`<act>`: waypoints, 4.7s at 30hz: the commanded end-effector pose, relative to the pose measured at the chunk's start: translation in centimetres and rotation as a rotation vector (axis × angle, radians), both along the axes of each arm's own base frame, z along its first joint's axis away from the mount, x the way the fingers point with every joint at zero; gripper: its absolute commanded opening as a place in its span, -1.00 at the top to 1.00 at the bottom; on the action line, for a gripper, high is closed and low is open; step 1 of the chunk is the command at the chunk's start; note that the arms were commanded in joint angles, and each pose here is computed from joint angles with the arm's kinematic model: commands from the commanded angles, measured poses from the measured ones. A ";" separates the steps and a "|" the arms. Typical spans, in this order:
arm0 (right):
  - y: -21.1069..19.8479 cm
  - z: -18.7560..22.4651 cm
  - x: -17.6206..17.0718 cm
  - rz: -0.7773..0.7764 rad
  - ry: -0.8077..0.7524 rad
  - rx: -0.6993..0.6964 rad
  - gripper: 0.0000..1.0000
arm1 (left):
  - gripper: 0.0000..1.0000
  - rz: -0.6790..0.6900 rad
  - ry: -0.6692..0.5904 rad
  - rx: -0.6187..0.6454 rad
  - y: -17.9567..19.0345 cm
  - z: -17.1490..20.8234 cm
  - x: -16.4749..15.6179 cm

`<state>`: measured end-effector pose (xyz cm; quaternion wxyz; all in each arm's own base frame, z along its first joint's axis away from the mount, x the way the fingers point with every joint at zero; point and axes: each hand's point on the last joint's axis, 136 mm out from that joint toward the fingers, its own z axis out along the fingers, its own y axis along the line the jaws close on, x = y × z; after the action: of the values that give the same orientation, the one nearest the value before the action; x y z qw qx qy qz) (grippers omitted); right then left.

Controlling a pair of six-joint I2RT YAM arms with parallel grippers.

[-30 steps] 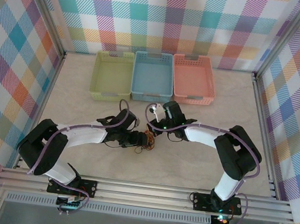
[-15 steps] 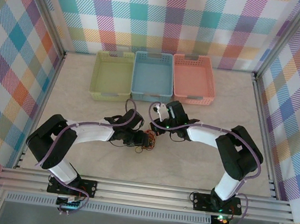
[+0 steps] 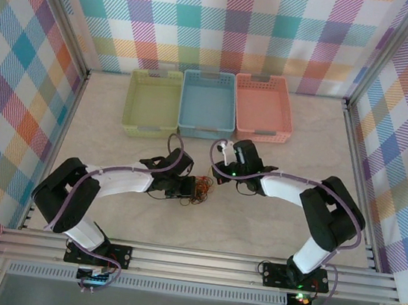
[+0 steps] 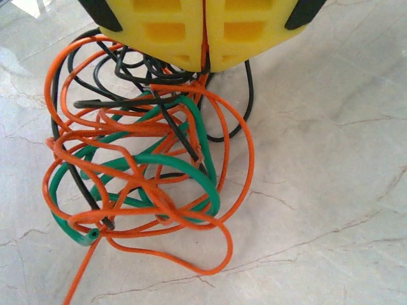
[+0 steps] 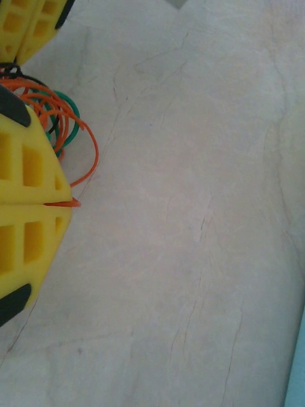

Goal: Untangle the cables

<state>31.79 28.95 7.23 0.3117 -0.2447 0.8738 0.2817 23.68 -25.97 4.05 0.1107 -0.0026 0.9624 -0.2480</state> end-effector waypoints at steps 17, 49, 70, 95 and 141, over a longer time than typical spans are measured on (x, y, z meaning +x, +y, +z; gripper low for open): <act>-8.2 0.9 3.9 -0.428 -0.087 -0.067 1.00 | 0.92 0.024 -0.047 0.112 4.2 1.6 -2.1; -16.2 2.0 4.5 -0.774 -0.164 -0.068 1.00 | 1.00 0.122 -0.153 0.121 9.8 5.3 -3.8; -22.3 6.1 4.1 -0.926 -0.259 -0.022 1.00 | 1.00 0.139 -0.137 0.188 11.9 4.5 -4.8; -29.5 6.5 5.3 -1.143 -0.191 0.098 1.00 | 1.00 0.181 -0.152 0.199 12.9 4.5 -4.8; -15.2 20.3 -1.6 -0.322 -0.008 0.588 1.00 | -0.39 -0.838 -0.674 -0.047 -16.6 16.3 9.5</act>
<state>31.20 13.15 25.91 0.4231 0.0133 0.7894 0.4445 31.97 -41.96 19.35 0.2774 0.4402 0.8027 -0.2915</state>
